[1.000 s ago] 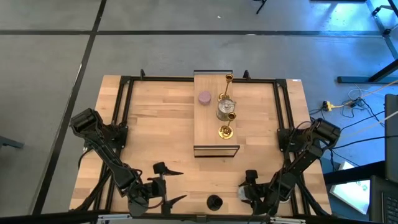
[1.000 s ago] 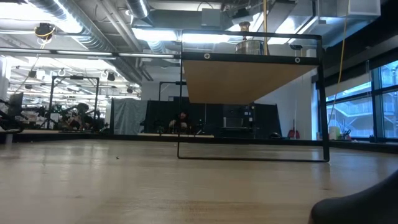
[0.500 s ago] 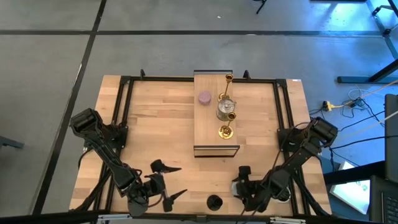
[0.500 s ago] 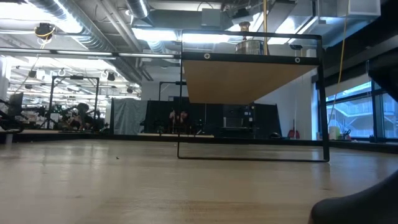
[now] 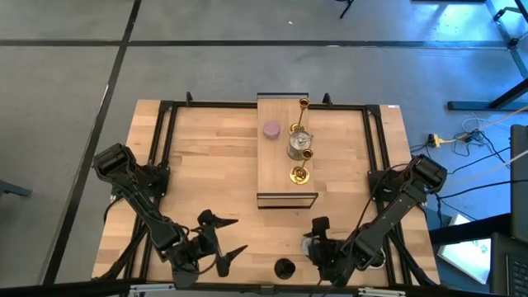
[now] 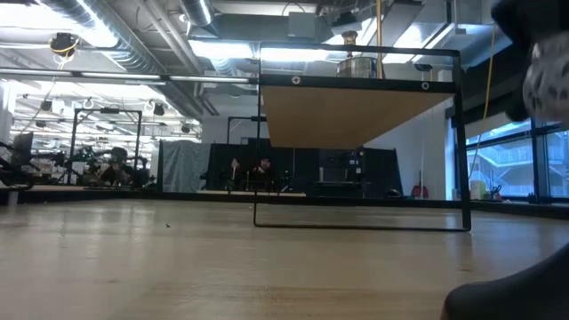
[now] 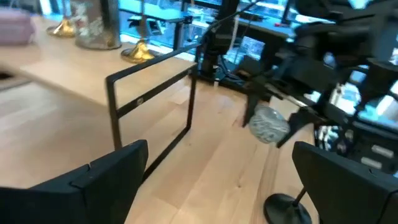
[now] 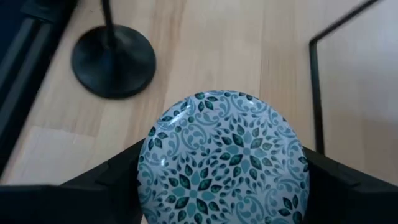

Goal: Pick & Place candle stick holders
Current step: Put the green patterned scented candle on the shelf

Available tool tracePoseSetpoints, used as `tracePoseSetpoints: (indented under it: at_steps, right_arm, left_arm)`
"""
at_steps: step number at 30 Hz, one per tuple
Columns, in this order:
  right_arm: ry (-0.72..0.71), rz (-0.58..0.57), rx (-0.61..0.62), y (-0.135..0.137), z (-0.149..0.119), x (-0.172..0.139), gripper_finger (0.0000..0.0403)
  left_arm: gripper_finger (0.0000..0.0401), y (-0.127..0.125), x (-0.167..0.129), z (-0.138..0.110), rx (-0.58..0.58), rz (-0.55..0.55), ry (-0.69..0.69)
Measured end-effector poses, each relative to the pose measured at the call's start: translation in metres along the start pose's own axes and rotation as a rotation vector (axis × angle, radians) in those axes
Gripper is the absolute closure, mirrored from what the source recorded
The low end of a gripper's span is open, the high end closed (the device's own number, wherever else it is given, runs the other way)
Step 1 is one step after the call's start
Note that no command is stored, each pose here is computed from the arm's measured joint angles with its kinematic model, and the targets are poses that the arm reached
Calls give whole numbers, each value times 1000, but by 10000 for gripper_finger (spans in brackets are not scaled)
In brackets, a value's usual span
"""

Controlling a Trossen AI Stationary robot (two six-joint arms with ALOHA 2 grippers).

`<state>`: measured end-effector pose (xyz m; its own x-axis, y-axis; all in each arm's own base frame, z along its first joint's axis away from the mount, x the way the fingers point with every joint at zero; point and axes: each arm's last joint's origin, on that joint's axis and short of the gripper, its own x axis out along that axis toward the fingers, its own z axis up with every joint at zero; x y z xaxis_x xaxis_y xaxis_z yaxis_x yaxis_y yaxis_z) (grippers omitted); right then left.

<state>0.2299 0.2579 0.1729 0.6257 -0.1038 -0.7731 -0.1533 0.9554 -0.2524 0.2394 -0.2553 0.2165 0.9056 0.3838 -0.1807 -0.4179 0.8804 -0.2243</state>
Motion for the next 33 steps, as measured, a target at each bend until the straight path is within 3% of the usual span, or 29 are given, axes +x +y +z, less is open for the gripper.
tracePoseSetpoints:
  at_steps: [12, 23, 28, 33]
  right_arm:
    - [-5, -132, -131, -9, 34, -30, 100]
    - [-42, -185, -210, -24, 68, -47, 104]
    - [-60, -194, -247, -31, 81, -52, 104]
    - [-73, -212, -277, -36, 89, -55, 104]
  left_arm:
    - [3, 14, 2, -9, -297, 77, 14]
    - [3, 17, 16, -7, -368, 80, 72]
    - [3, 11, 28, 2, -409, 20, 100]
    - [4, -2, 41, 25, -469, -120, 47]
